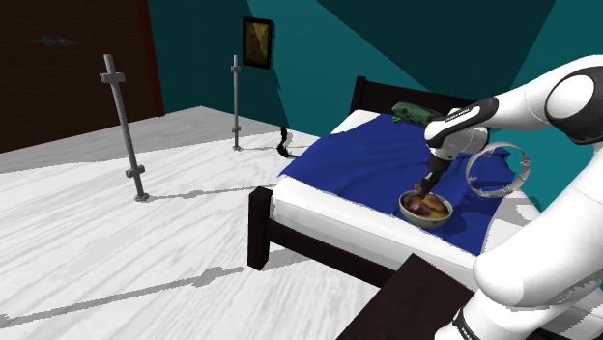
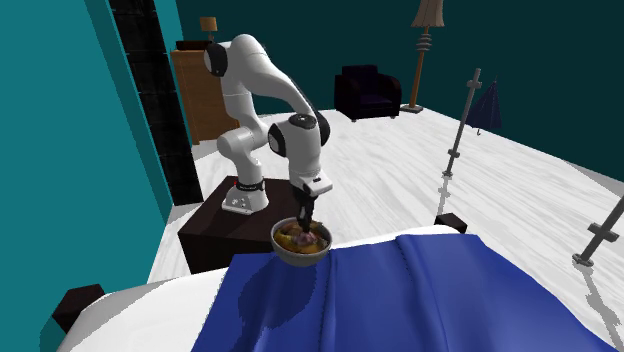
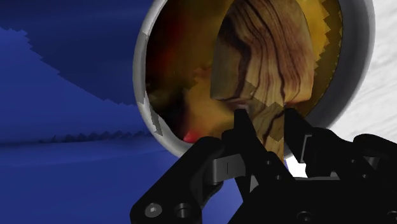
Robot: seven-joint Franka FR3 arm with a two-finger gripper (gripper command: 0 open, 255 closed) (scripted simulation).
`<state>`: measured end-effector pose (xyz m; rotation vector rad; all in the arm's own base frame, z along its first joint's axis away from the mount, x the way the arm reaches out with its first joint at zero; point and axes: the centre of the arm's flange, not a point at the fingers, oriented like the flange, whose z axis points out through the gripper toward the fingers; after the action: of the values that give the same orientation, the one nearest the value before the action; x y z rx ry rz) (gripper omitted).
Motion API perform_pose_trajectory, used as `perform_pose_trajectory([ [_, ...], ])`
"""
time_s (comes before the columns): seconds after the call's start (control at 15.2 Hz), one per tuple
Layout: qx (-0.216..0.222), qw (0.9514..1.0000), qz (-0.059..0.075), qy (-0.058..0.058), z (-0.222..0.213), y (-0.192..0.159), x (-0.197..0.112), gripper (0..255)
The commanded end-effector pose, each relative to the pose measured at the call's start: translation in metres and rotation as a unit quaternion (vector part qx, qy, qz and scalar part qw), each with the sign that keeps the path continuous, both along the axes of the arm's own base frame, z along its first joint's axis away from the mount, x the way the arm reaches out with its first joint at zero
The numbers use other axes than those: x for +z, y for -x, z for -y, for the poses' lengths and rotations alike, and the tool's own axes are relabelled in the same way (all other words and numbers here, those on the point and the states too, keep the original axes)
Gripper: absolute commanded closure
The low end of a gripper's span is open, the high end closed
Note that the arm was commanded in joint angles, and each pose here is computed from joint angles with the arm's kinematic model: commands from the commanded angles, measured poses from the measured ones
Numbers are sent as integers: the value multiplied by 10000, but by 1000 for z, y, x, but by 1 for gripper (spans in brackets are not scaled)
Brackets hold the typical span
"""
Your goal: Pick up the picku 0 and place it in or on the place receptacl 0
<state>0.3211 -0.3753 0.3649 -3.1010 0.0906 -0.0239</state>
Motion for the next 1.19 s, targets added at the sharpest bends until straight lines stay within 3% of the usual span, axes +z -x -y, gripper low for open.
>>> perform_pose_trajectory([
  [0.0,-1,10000,0,1,1,1,-12,255],
  [0.53,-1,10000,0,1,1,1,-12,255],
  [0.59,-1,10000,0,1,1,1,-12,0],
  [0.92,-1,10000,0,1,1,1,-12,0],
  [1.12,-1,10000,0,1,2,2,28,0],
])
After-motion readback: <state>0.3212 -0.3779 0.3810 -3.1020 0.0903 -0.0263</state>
